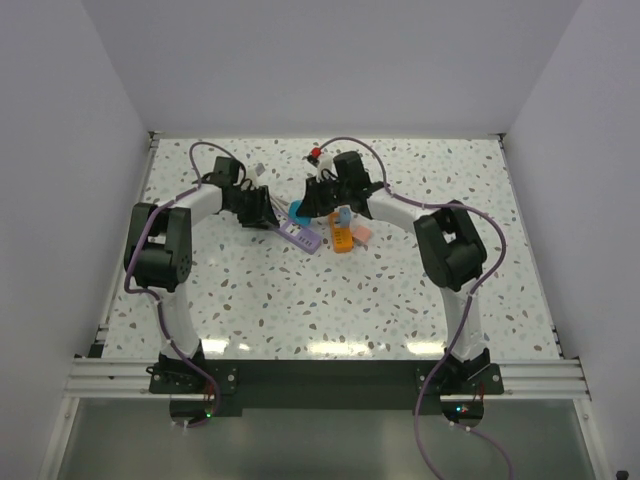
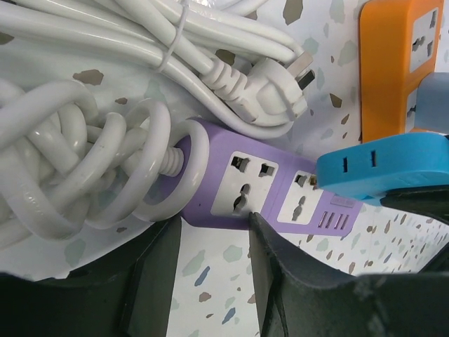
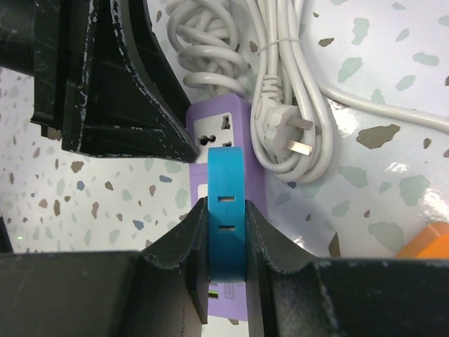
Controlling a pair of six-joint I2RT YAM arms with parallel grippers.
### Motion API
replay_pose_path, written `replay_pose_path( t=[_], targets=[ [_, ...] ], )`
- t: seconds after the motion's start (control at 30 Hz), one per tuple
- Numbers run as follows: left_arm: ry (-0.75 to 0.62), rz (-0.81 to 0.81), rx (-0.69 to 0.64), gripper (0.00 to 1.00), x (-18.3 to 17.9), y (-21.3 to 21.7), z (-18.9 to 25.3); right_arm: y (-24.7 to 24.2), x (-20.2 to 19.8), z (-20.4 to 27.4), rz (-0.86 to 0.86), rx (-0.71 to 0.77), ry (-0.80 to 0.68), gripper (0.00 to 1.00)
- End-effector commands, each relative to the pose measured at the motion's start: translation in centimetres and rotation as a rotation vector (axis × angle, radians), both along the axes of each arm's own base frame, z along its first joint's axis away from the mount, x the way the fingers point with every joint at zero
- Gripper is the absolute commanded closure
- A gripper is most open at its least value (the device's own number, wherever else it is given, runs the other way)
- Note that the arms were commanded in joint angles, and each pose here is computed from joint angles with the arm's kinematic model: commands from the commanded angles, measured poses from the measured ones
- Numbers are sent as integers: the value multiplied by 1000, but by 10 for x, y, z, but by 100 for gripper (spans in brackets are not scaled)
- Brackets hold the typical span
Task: Insert the plug
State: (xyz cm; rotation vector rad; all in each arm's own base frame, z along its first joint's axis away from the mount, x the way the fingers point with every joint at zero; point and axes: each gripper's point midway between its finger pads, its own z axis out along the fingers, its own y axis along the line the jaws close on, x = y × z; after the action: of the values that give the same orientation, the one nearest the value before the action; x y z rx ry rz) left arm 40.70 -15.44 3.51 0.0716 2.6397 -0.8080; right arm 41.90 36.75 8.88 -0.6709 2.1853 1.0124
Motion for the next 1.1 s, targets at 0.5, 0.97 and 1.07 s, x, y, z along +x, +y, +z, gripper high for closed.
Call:
replay_pose_path(
  t=[0.5, 0.97, 1.07],
  targets=[
    [16, -49, 7, 54, -3, -8, -8, -1, -10, -16, 78, -114, -58, 100],
    [16, -46, -11, 54, -1, -11, -4, -10, -36, -40, 120, -334, -161, 100],
    [15, -44, -12, 54, -2, -11, -4, -20, -43, -53, 100, -369, -143, 100]
  ],
)
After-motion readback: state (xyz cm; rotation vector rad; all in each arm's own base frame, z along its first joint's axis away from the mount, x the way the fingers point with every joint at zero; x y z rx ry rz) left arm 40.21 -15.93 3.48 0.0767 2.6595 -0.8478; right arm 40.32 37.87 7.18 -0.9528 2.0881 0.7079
